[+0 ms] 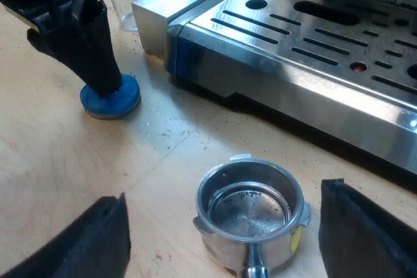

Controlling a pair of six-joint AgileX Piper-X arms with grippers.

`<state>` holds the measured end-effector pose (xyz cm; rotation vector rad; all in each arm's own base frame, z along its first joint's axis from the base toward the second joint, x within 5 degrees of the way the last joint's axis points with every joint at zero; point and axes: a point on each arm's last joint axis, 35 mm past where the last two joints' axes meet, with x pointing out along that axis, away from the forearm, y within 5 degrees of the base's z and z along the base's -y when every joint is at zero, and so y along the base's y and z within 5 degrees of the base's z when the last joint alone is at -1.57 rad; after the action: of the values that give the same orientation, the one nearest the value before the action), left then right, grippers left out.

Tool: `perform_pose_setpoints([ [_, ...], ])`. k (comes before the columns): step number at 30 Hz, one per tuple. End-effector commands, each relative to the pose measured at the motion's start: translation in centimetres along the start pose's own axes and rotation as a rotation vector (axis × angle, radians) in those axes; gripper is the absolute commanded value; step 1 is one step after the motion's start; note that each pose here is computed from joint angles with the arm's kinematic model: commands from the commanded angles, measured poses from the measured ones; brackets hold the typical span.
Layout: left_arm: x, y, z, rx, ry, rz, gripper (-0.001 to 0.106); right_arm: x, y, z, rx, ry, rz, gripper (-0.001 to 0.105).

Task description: Grind coffee beans and then tamp

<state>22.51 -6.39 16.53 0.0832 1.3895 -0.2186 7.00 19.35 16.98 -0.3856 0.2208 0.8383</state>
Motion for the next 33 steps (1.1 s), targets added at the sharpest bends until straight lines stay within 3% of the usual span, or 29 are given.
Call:
perform_pose_setpoints([
  [1,0.4,0.0,-0.2,-0.01,0.028,-0.005,0.057,0.0,-0.1,0.3,0.002,-0.019,-0.008,0.063],
  [2,0.4,-0.1,-0.3,-0.012,0.042,-0.023,0.092,0.0,-0.1,0.3,0.002,-0.019,-0.008,0.063],
  [7,-0.4,-0.4,-0.2,0.004,0.053,-0.087,0.105,0.0,-0.1,0.1,-0.008,0.001,-0.007,0.063],
  [14,-3.2,-0.5,-0.6,0.013,-0.038,-0.093,0.105,-0.3,-0.1,0.4,0.013,0.028,0.038,0.063],
  [20,-7.3,-0.6,-1.7,0.014,-0.198,-0.095,0.105,-1.2,-0.1,2.2,0.02,0.194,0.196,0.063],
  [26,-13.1,-0.7,-4.6,0.028,-0.477,-0.105,0.105,-3.0,-1.1,5.7,0.037,0.4,0.27,0.063],
  [30,-15.9,-0.6,-6.6,0.033,-0.628,-0.09,0.105,-3.7,-1.8,7.8,0.035,0.451,0.286,0.063],
  [33,-18.3,-0.5,-8.5,0.038,-0.759,-0.088,0.105,-3.8,-3.3,9.5,0.074,0.46,0.276,0.063],
])
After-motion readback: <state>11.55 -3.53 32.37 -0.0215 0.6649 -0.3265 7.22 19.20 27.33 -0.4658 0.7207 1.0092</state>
